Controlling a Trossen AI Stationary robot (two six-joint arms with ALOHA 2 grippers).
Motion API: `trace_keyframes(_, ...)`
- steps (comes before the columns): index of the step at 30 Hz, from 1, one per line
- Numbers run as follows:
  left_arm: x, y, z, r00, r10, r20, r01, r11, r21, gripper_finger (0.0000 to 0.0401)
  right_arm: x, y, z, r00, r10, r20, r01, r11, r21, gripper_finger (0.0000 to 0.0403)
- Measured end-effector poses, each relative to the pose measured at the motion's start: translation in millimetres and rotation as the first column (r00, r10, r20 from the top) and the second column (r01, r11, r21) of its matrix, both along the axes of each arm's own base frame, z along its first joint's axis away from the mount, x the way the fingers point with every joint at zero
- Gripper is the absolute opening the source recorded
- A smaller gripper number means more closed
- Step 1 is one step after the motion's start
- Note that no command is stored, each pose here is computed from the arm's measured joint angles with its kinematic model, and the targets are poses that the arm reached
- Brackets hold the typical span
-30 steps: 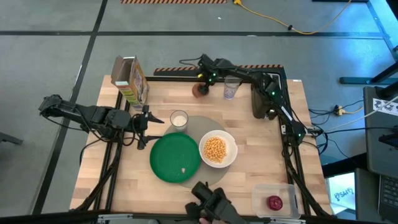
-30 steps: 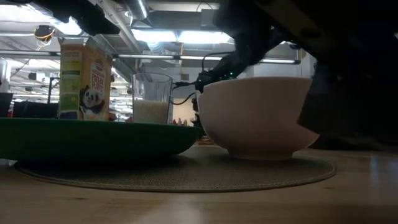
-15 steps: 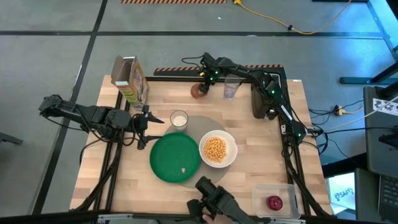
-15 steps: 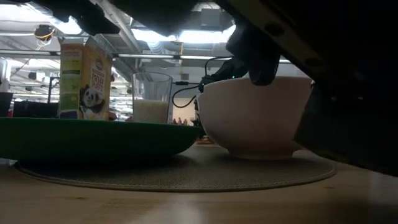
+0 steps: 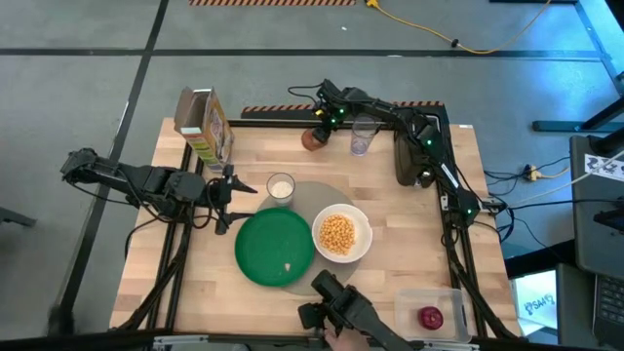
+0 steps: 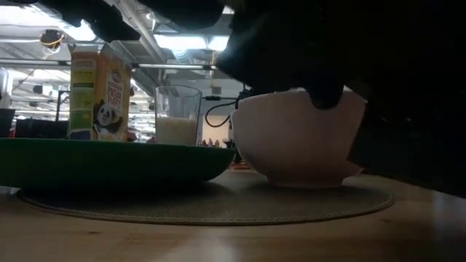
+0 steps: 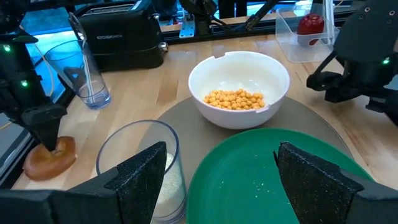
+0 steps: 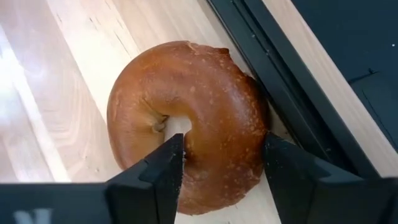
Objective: Arrange a breakfast setting
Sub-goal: Put the toasted bagel on top of green plate
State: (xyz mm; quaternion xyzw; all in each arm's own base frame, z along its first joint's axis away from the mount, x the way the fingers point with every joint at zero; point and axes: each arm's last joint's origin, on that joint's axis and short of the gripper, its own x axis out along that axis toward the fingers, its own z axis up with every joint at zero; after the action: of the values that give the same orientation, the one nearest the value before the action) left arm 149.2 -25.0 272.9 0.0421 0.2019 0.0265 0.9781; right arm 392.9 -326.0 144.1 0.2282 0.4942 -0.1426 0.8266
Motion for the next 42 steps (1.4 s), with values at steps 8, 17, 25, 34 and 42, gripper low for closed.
trace_keyframes(8,0.2,0.0,0.4,1.000,0.000,0.005,0.000,1.000,-0.001,0.0292,-0.5,-1.5,-4.4,1.000,0.006,-0.020,-0.007,1.000,-0.018,0.0166)
trace_keyframes(17,0.2,0.0,0.4,1.000,0.000,0.005,0.000,1.000,-0.001,0.0292,-0.1,-2.0,-5.1,0.999,0.025,-0.021,-0.025,0.999,-0.034,0.0157)
trace_keyframes(25,0.2,-0.1,0.3,1.000,0.000,0.004,0.000,1.000,-0.001,0.0292,0.1,-2.9,-5.6,0.999,0.043,-0.003,-0.043,0.999,-0.031,0.0146)
trace_keyframes(34,0.2,0.0,0.2,1.000,0.000,0.003,0.000,1.000,0.000,0.0292,5.1,-2.0,13.0,0.994,0.111,0.021,-0.110,0.993,-0.044,0.0144)
trace_keyframes(42,0.1,0.0,0.2,1.000,0.000,0.003,0.000,1.000,-0.001,0.0292,11.7,6.7,29.0,0.983,0.181,0.012,-0.180,0.982,-0.058,0.0143)
